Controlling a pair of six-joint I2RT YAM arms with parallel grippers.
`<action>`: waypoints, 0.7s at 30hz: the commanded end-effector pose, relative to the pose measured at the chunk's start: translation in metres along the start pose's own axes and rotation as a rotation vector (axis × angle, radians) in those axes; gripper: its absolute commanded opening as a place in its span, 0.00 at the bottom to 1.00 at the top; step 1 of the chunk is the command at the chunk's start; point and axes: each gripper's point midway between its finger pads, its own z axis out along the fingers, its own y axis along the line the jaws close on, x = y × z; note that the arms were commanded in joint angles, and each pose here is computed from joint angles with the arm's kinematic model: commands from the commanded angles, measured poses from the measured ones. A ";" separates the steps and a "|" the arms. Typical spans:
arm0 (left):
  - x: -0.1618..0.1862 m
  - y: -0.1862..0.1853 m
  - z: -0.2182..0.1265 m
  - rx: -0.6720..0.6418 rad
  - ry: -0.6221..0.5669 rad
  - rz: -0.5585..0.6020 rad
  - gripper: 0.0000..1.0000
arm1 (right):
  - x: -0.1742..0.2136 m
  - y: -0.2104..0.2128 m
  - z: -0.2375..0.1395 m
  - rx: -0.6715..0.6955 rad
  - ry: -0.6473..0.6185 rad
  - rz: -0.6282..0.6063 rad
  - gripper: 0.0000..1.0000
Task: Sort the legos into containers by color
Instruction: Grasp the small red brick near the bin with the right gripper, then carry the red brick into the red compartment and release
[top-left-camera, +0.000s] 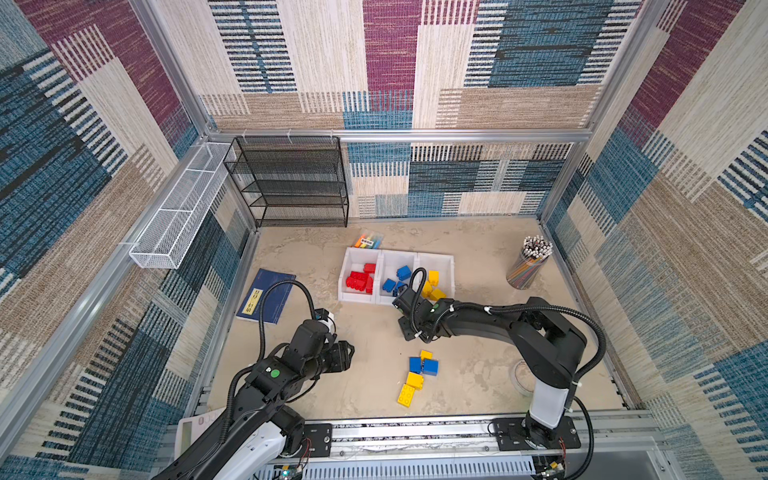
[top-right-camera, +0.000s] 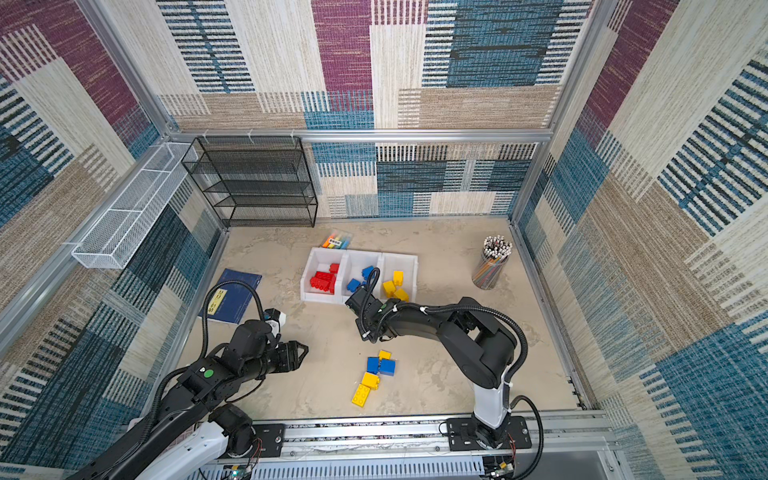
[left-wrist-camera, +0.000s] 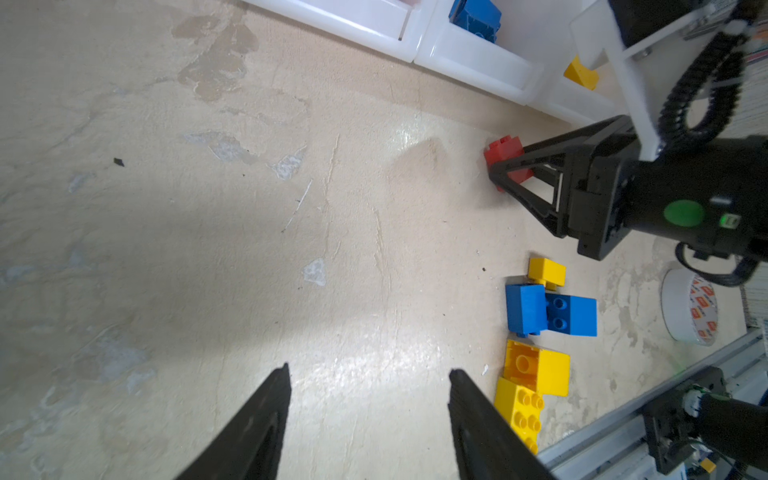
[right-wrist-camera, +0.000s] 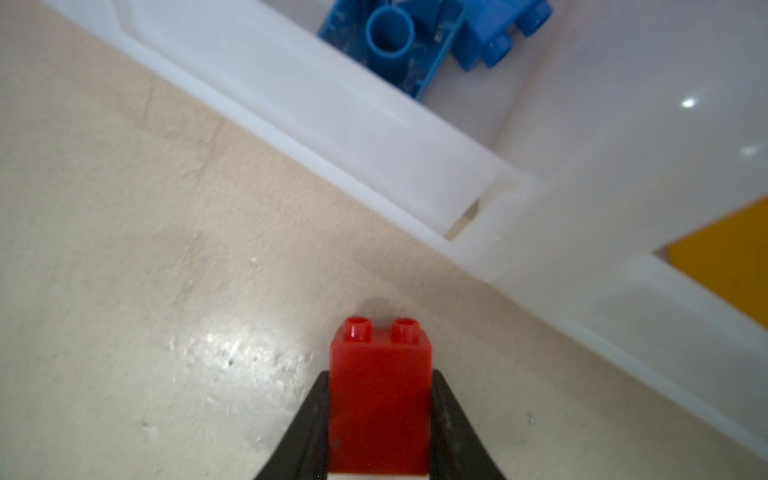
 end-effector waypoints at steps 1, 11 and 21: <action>0.001 0.007 -0.001 -0.028 -0.008 -0.022 0.64 | -0.017 0.014 -0.015 -0.029 -0.036 -0.022 0.31; 0.005 0.008 0.000 -0.029 0.002 -0.036 0.64 | -0.128 0.053 -0.065 -0.099 -0.263 -0.142 0.31; 0.008 0.008 -0.004 -0.026 0.009 -0.051 0.64 | -0.228 0.063 -0.029 -0.126 -0.342 -0.161 0.31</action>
